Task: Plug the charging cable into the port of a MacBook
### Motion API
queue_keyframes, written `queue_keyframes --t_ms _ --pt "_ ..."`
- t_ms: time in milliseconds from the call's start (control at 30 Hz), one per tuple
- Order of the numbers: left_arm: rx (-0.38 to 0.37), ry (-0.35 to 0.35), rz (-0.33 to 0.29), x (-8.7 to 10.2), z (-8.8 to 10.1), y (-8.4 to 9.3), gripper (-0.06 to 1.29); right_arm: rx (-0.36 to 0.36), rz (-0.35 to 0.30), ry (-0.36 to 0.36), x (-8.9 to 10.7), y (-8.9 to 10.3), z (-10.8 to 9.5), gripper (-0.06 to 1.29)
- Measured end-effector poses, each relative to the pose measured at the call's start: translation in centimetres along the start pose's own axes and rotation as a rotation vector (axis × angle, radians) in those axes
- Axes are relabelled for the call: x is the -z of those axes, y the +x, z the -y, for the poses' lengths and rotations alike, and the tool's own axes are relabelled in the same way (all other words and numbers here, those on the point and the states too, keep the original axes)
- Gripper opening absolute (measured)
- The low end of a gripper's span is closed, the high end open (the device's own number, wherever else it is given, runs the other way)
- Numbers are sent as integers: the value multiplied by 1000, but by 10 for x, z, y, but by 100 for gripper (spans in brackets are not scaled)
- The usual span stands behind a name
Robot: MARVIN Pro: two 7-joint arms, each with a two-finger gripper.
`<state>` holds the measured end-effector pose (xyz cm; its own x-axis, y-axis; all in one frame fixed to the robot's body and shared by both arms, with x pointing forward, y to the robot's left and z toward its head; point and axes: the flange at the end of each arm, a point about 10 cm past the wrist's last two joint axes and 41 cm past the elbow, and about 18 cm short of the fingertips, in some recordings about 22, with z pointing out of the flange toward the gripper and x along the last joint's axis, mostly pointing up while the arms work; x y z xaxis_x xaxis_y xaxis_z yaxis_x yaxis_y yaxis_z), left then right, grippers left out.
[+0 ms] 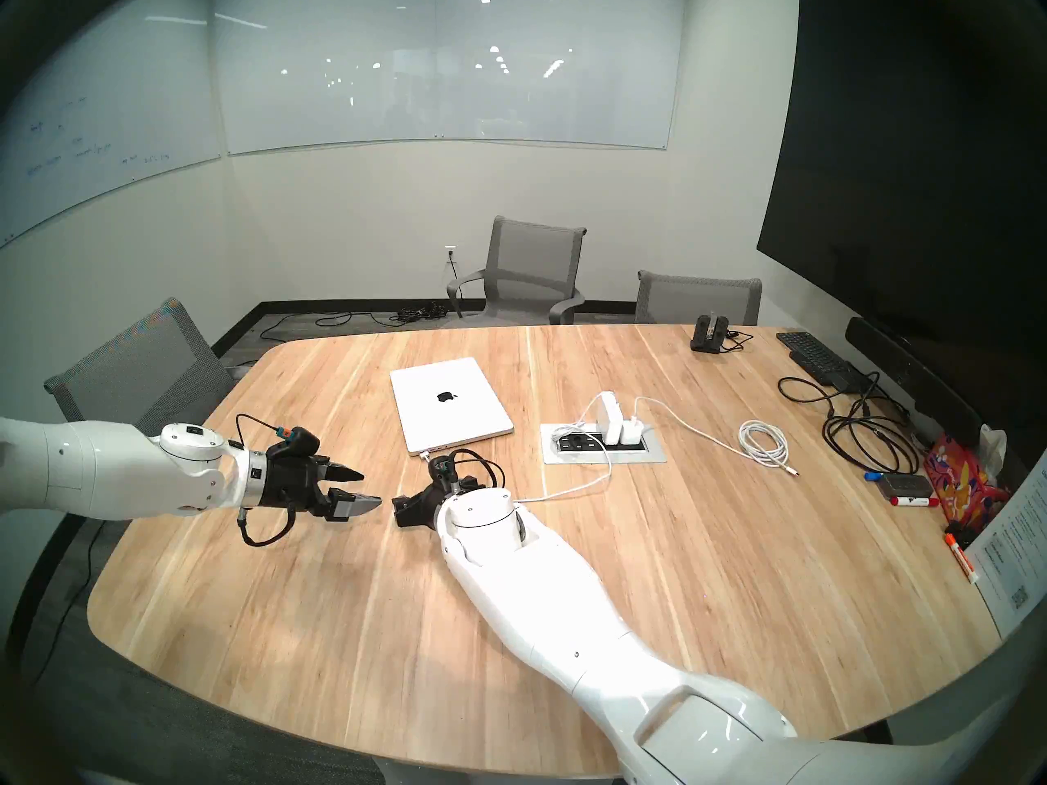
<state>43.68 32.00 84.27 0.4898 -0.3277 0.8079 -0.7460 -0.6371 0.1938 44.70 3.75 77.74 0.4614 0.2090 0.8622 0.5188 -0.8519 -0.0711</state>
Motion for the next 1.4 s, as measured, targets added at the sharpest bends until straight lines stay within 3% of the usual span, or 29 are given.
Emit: queue_keyframes --t_ms 433,833,1400 --pt "0 0 0 0 0 0 125 57 -36 3 13 5 0 121" --pt "0 0 0 0 0 0 125 97 -101 80 40 12 -5 121" --pt "0 0 0 0 0 0 125 140 -97 157 102 -3 -73 121"
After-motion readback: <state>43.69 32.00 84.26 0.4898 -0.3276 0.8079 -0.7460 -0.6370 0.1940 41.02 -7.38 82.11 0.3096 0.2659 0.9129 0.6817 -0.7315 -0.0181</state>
